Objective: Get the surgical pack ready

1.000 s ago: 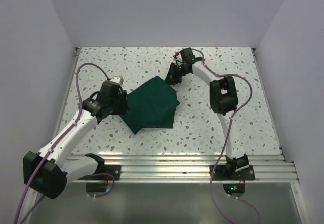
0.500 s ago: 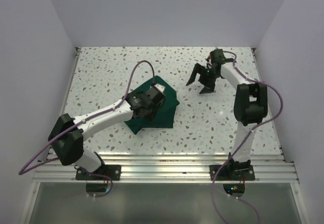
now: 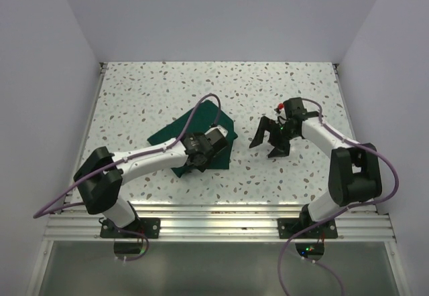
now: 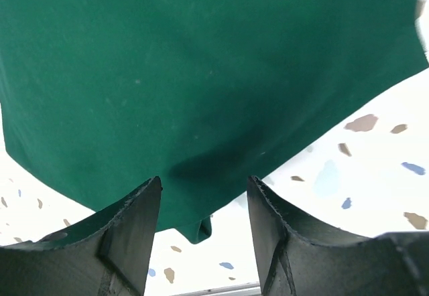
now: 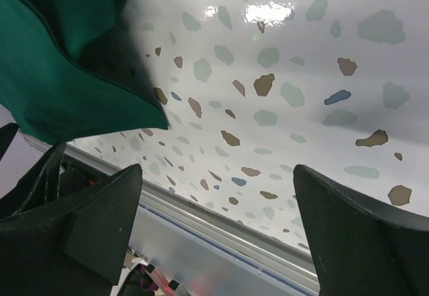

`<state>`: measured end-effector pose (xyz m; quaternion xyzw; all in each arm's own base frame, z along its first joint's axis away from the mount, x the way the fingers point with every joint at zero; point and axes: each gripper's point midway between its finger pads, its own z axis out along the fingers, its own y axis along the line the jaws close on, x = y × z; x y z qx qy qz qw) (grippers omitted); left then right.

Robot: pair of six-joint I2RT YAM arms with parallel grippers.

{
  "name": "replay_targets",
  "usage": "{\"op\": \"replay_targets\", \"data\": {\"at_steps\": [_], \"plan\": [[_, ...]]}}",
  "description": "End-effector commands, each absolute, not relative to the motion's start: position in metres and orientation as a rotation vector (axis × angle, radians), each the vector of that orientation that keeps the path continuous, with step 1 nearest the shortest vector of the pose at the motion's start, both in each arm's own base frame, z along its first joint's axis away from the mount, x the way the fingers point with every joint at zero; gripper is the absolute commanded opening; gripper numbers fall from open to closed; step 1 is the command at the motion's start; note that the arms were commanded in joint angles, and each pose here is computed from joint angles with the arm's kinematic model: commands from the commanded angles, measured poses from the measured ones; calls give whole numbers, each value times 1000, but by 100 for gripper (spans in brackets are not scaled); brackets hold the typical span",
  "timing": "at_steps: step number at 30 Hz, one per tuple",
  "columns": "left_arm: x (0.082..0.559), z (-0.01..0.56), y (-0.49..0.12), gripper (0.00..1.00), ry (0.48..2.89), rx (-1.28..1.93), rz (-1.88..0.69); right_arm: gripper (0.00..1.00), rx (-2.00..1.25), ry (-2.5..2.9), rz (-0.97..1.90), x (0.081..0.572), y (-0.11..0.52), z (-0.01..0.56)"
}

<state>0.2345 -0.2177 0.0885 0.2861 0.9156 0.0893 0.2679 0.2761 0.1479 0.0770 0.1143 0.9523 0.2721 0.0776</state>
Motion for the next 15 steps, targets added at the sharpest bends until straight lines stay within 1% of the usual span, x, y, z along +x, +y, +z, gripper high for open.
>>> {"op": "replay_targets", "data": {"at_steps": [1, 7, 15], "plan": [[232, 90, -202, 58, 2438, 768, 335, 99, 278, 2764, 875, 281, 154, 91], [230, 81, -196, 53, 2430, 790, 390, 99, 247, 2768, 897, 277, 166, 92], [230, 72, -192, 43, 2424, 802, 417, 99, 202, 2792, 895, 270, 181, 87]]}}
